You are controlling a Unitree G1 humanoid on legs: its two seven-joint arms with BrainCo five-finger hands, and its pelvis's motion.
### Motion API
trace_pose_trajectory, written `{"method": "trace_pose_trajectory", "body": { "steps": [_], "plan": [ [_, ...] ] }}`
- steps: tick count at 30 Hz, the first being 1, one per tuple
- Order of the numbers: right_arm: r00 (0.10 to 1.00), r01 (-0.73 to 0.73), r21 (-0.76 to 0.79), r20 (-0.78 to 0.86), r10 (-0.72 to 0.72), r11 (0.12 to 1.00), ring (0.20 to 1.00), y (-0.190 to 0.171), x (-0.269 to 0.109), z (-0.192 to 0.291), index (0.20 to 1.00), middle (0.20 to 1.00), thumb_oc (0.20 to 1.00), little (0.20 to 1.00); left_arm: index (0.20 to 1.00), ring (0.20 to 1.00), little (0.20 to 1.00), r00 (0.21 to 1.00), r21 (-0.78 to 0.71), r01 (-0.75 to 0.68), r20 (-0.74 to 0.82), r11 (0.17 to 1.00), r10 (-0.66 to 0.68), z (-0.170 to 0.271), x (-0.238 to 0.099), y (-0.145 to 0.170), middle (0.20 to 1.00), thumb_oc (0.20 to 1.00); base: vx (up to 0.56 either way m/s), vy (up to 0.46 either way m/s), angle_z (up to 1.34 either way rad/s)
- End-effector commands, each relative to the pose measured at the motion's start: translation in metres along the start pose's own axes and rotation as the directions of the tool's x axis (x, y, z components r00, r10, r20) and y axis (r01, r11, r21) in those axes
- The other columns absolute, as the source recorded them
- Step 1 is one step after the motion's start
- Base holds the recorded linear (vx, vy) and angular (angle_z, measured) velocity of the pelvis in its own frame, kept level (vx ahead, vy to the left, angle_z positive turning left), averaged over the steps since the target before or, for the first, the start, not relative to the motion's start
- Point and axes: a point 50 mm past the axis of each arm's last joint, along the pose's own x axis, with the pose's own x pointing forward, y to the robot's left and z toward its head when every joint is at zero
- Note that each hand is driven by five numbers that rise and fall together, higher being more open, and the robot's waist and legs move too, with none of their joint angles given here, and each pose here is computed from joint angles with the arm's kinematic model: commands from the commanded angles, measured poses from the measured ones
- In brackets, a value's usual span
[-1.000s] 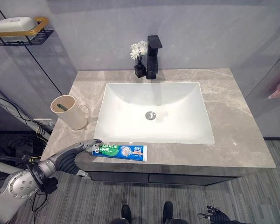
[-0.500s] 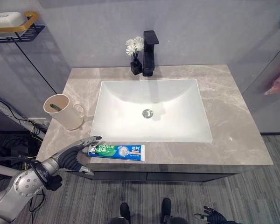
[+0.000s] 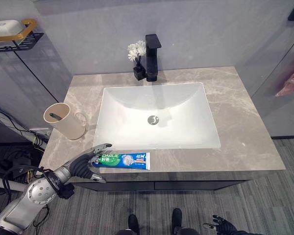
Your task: Put brush and paste in cup on sink, flatten towel.
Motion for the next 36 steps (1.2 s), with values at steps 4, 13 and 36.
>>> {"method": "trace_pose_trajectory", "body": {
  "steps": [4, 13, 36],
  "plan": [
    [0.999, -0.001, -0.016, 0.053, 0.002, 1.0, 1.0, 0.003, 0.005, 0.019, 1.0, 1.0, 1.0, 1.0, 1.0, 1.0, 1.0, 1.0, 0.093, -0.003, 0.028, 0.996, 0.0, 0.005, 0.004, 0.003, 1.0, 1.0, 0.0, 0.0, 0.0],
    [0.997, 0.011, -0.018, 0.079, -0.01, 1.0, 1.0, 0.006, 0.006, 0.024, 1.0, 1.0, 1.0, 1.0, 0.2, 0.2, 0.2, 1.0, 0.202, -0.03, 0.001, 0.979, 0.03, -0.004, 0.004, -0.004, 0.2, 0.2, 0.0, 0.0, 0.0],
    [0.998, 0.061, -0.002, 0.027, -0.061, 0.998, 1.0, 0.006, 0.007, 0.012, 1.0, 1.0, 1.0, 1.0, 0.2, 0.2, 0.2, 1.0, 0.268, -0.013, 0.009, 0.963, 0.01, -0.011, 0.018, -0.023, 0.2, 0.2, 0.0, 0.0, 0.0]
  ]
}}
